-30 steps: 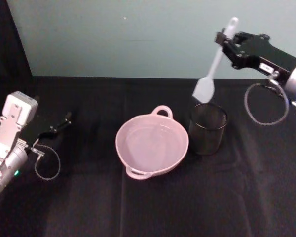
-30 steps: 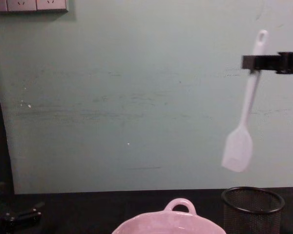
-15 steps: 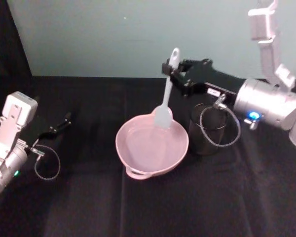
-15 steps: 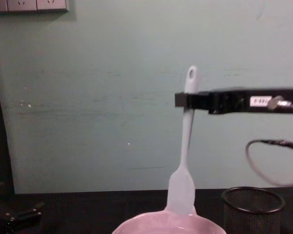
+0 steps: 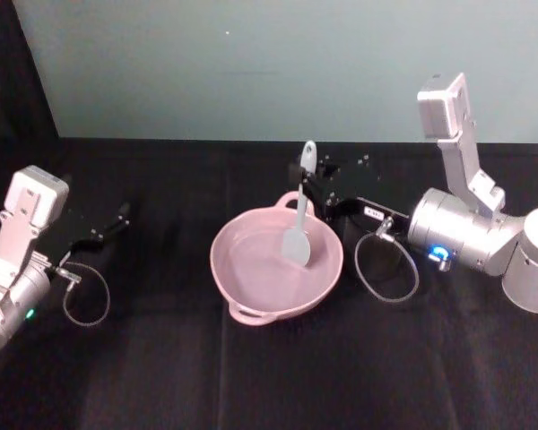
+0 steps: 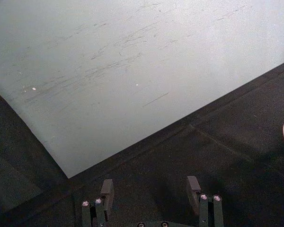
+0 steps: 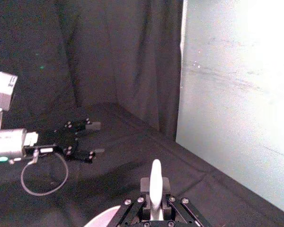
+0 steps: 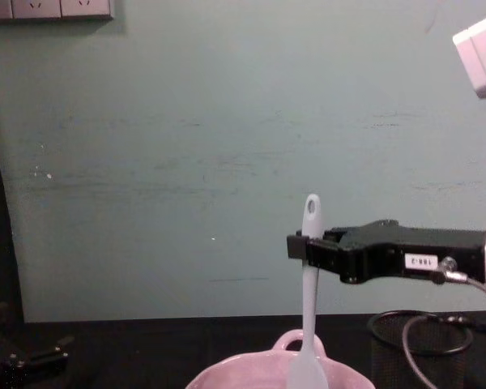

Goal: Use the one hand to pick up the spoon and stir the clear water in the bowl.

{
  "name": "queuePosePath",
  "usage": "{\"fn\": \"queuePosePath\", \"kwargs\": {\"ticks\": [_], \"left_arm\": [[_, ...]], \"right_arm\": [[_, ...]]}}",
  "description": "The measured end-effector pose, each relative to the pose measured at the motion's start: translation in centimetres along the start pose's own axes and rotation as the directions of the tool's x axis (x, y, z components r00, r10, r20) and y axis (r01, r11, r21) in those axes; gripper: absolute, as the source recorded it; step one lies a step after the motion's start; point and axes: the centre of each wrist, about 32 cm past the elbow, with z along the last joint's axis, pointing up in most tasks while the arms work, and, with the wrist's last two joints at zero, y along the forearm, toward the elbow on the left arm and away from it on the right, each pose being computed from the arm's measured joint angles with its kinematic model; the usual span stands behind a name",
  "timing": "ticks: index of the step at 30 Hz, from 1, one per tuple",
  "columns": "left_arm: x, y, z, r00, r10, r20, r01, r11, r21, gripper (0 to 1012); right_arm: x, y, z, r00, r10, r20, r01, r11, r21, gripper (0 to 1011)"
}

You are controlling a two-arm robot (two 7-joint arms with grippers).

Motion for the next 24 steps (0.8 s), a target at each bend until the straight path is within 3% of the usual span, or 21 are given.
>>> {"fn": "queuePosePath", "kwargs": {"ticks": [11,17,24], "left_arm": [[0.00,0.00,0.00,1.0000,0.000,0.000,0.000,1.0000,0.000,1011],[0.00,0.00,0.00,1.0000,0.000,0.000,0.000,1.0000,0.000,1011],[0.00,0.00,0.00,1.0000,0.000,0.000,0.000,1.0000,0.000,1011]], "right_arm": [[-1.5,0.4,-1.3,0.998,0.050,-0.043,-0.050,0.999,-0.006,129],[-2.2,2.3,-1.9,0.997,0.048,-0.059,-0.048,0.999,0.016,127],[-1.9,4.6,-3.0,0.999,-0.028,-0.021,0.029,0.998,0.049,129]]}}
